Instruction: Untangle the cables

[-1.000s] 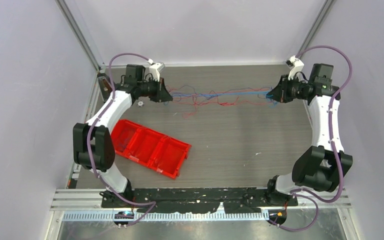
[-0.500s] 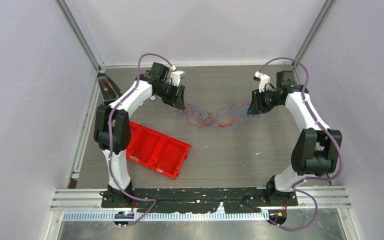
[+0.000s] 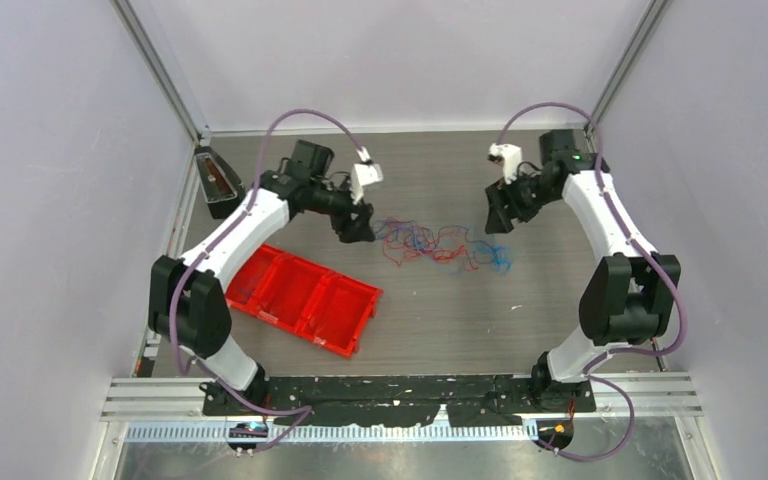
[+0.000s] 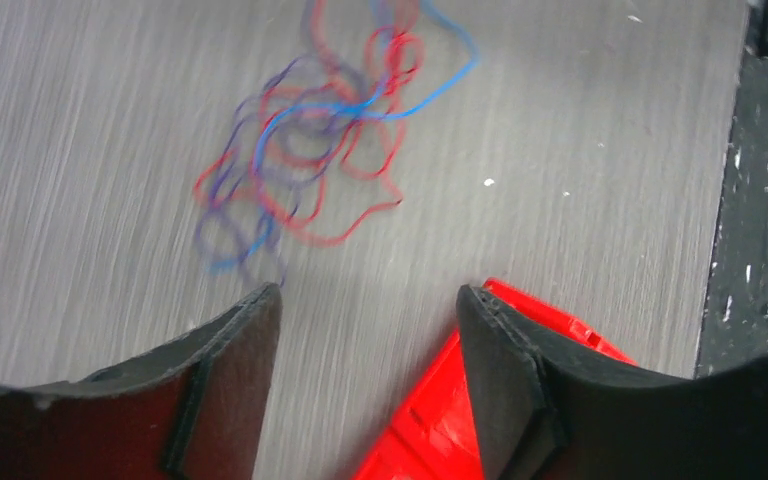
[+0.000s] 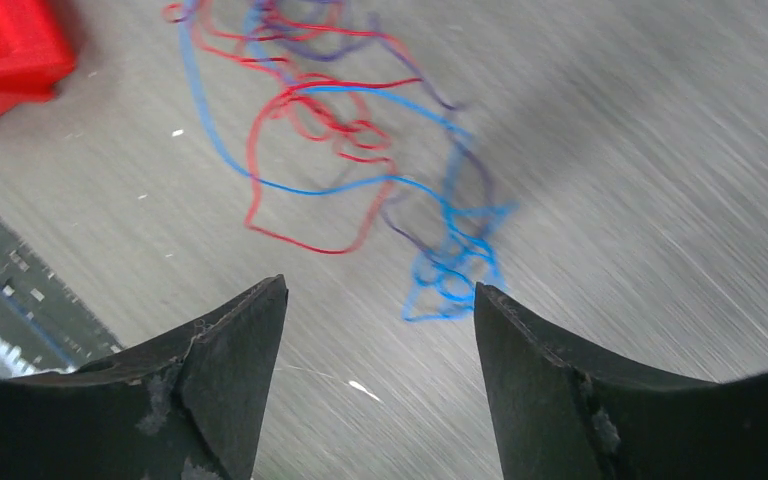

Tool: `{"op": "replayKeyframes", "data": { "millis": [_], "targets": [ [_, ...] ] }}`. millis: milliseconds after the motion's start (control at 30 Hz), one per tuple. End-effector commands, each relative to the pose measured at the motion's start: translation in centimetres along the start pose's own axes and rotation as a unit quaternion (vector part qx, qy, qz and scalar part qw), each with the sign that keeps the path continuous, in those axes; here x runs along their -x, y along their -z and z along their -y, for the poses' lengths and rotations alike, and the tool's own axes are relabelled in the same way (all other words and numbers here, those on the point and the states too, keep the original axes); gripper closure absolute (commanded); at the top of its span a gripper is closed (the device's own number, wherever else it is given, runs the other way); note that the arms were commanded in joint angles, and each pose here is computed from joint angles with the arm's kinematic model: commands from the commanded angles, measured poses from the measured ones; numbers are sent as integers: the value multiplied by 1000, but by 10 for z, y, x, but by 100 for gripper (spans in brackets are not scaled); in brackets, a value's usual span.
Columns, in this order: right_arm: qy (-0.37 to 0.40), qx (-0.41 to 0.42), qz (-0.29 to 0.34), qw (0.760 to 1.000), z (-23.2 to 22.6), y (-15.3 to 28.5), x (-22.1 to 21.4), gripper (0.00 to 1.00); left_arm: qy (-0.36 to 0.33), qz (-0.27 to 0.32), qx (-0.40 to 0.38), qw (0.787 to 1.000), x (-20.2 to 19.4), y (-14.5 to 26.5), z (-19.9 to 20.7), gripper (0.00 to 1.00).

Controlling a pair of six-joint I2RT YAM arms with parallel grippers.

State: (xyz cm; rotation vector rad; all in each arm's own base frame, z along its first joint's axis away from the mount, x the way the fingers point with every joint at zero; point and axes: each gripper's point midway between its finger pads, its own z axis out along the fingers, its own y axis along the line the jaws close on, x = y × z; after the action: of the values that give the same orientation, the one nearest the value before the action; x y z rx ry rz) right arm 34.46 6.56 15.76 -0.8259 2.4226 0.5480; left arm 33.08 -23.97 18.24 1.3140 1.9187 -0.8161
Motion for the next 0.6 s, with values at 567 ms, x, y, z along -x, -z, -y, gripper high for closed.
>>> {"op": "replayKeyframes", "data": {
  "millis": [567],
  "targets": [
    [-107, 87, -30, 990, -35, -65, -14, 38, -192, 51, -23, 980, 74, -147, 51, 43]
  ]
}}
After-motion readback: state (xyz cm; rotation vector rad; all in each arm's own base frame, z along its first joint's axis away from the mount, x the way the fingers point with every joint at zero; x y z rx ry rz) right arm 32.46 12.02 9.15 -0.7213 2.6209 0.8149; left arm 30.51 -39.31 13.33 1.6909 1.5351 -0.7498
